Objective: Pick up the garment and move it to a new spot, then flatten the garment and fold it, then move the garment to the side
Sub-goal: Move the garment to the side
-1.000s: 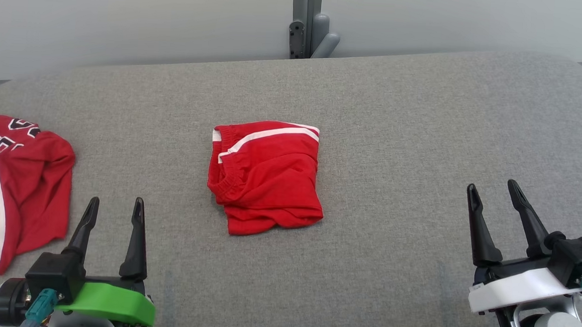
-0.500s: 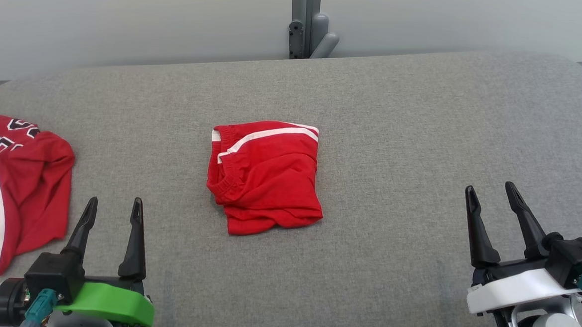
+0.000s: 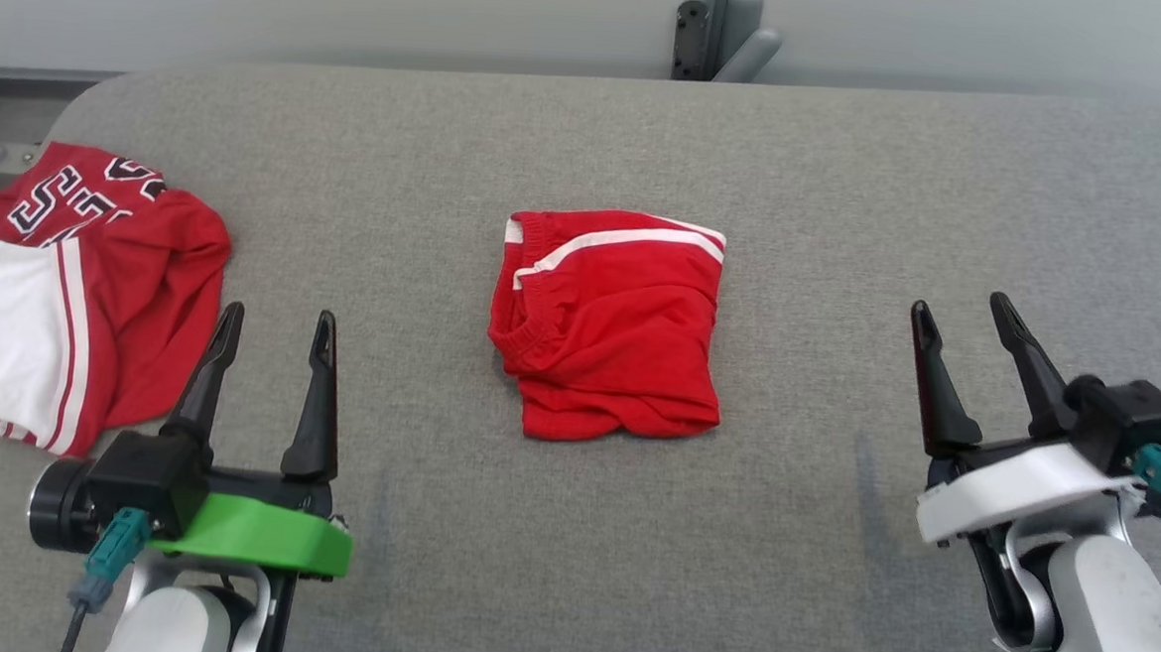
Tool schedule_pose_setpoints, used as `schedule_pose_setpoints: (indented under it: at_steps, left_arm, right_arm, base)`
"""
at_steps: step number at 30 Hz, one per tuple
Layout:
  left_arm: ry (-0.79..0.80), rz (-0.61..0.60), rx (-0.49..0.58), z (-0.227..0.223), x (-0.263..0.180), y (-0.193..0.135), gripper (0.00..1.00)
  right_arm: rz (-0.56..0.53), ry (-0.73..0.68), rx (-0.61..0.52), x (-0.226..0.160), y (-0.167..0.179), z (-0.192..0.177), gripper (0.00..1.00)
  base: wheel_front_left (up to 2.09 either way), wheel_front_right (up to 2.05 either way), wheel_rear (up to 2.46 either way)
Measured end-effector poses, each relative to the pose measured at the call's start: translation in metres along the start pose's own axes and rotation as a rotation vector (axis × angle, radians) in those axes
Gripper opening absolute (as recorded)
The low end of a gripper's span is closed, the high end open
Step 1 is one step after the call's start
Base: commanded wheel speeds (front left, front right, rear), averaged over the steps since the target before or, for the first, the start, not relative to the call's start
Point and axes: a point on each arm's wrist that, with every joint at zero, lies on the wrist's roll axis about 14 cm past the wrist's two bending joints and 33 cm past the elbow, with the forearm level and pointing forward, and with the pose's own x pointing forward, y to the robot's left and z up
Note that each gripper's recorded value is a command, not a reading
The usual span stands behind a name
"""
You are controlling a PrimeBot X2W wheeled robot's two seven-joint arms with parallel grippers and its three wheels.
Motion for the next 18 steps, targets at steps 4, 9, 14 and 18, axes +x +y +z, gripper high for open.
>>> schedule_pose_setpoints:
  at_steps: [4,9,14,18]
  left_arm:
    - [0.003,0.002,-0.005,-0.007,0.009,0.002,1.0]
    - [0.029,0.041,-0.006,-0.021,0.013,0.014,1.0]
    - [0.065,0.082,-0.002,-0.036,0.011,0.027,1.0]
    - [0.083,0.105,0.005,-0.043,0.012,0.035,1.0]
  right_arm:
    - [0.086,0.077,0.029,0.028,0.024,-0.029,1.0]
    - [0.182,0.199,0.084,0.052,0.056,-0.076,1.0]
    - [0.234,0.33,0.169,0.059,0.082,-0.121,1.0]
    - [0.265,0.43,0.202,0.059,0.097,-0.15,1.0]
  base:
    - [0.0,0.0,0.0]
    - [0.0,0.0,0.0]
    - [0.0,0.0,0.0]
    - [0.0,0.0,0.0]
